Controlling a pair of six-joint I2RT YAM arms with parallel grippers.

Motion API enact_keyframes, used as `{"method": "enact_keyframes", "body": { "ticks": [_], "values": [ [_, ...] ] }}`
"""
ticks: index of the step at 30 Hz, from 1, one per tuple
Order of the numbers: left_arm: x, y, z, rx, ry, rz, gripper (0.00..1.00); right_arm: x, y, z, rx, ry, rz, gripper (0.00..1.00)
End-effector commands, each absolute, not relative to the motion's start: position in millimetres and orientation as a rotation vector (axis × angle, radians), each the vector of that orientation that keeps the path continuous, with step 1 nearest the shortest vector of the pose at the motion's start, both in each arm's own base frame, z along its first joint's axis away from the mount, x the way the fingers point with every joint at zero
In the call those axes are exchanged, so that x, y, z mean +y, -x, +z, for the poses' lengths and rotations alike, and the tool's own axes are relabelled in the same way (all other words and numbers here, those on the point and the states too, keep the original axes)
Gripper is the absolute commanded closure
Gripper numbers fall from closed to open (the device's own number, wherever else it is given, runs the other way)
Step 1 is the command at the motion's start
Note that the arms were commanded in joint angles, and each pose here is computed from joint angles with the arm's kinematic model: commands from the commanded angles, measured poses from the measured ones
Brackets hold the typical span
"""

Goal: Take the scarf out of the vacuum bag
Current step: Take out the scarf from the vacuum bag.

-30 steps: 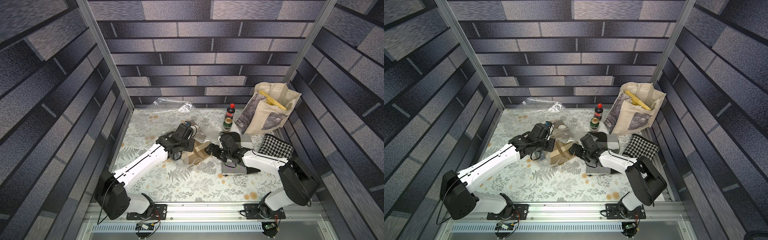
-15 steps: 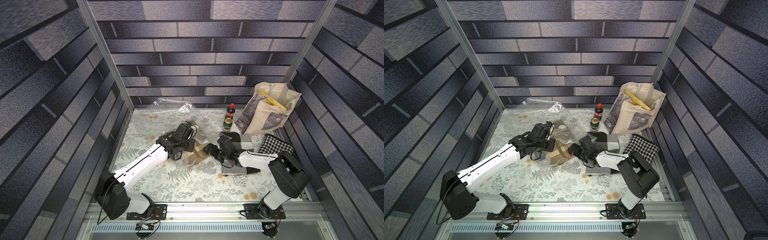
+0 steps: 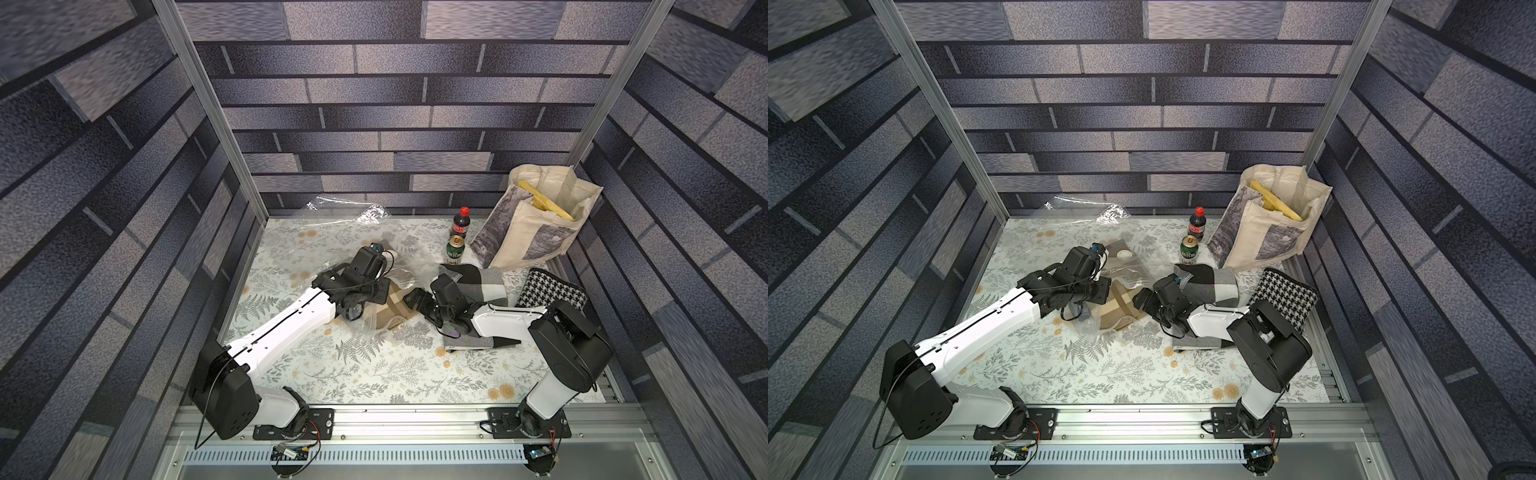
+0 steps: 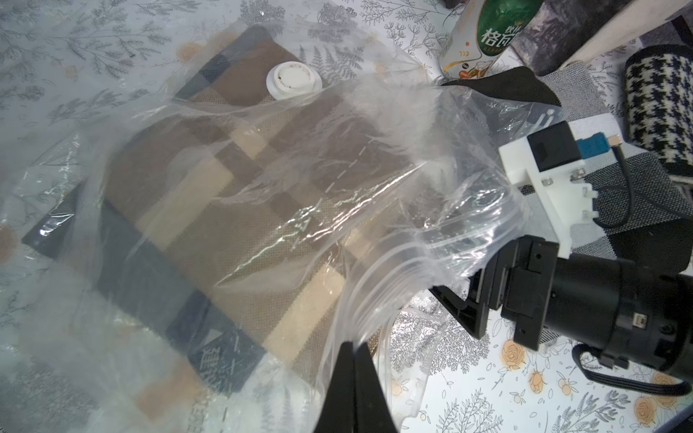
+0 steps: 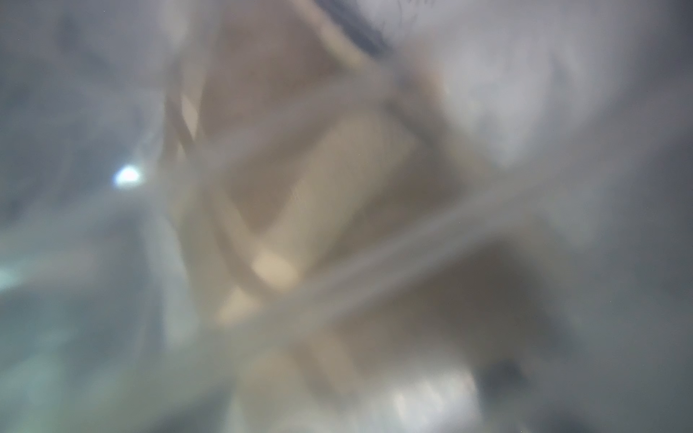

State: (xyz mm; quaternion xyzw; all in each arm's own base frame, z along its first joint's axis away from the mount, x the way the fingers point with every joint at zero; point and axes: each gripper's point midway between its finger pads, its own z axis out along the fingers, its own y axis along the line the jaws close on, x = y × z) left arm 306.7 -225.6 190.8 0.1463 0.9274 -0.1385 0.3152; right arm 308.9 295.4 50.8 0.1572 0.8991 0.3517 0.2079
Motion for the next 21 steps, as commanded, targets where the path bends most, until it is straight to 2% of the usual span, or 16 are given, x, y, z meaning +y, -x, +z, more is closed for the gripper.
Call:
{"method": "enact_keyframes", "body": {
  "ticks": [1,11,15,18,21],
  "values": [
    [-229,-308,193,2.434,-0.384,-0.383,1.0,288,-301,22,2.558,-0.546,0.906,0.0],
    [-230,-309,194,2.431,-0.388,-0.383,1.0,301,-300,5,2.461,-0.763,1.115,0.01],
    [-230,-309,194,2.429,-0.389,-0.384,1.0,317,-306,10,2.392,-0.775,1.261,0.06],
    [-229,-309,194,2.431,-0.388,-0.379,1.0,323,-307,24,2.346,-0.751,1.314,0.13],
    [-228,-309,193,2.432,-0.386,-0.376,1.0,325,-305,43,2.336,-0.717,1.321,0.14]
  ]
}}
